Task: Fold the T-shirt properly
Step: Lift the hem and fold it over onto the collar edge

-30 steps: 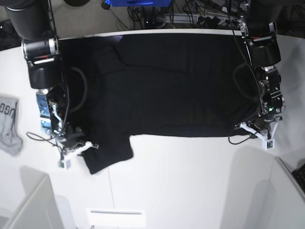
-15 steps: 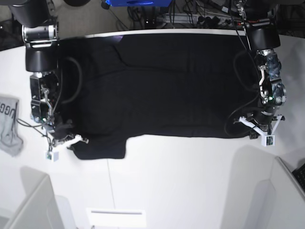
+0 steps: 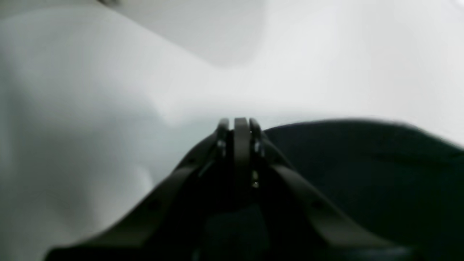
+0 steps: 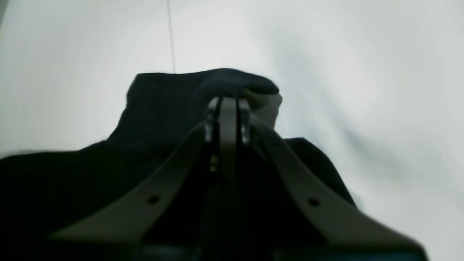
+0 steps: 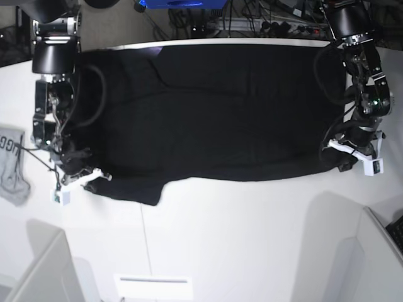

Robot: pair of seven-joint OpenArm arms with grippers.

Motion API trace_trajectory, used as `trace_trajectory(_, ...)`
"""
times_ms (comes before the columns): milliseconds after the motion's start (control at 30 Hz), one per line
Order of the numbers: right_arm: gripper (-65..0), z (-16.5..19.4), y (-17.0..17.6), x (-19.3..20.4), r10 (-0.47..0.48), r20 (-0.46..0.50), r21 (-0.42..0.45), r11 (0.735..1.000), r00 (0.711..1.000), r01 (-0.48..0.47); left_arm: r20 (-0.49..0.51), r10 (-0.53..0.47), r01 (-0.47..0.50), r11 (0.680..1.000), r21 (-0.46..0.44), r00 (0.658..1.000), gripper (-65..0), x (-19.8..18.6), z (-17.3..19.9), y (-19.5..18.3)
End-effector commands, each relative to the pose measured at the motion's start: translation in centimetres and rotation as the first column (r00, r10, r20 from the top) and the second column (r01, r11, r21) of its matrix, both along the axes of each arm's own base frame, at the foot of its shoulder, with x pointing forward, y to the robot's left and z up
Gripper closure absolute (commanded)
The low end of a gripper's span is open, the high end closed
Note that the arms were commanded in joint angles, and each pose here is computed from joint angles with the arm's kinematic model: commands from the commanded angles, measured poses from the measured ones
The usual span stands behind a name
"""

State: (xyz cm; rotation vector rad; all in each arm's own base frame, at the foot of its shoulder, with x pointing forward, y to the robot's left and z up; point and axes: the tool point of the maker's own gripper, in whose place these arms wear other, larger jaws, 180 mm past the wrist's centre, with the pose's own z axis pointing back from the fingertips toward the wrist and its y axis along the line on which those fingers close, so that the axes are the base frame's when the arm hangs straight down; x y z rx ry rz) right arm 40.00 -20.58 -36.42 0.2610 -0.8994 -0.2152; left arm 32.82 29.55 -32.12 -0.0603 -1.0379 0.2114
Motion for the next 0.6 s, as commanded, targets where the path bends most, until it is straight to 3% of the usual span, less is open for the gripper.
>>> trace_trajectory(0,0.0,2.1,-0.7,0.8,-0.001,0.062,-0.015,1.0,0.998,0.002,0.059,-0.006,0.004,1.0,0.023,0.998,0.0,0.5,2.2,0.4)
trace_trajectory(367,0.0,2.4,1.0,-2.7,0.054,0.07,-0.034,0.998,0.996,-0.052,0.018,-0.06,0.058,0.996,0.068,0.998,0.0,-2.1,3.0,-1.1)
trace_trajectory(567,0.0,2.5,-0.3,-4.2,-0.004,0.074,-0.015,1.0,0.997,0.005,-0.01,-0.085,0.086,0.993,0.086,0.996,0.0,-3.9,2.7,-1.9)
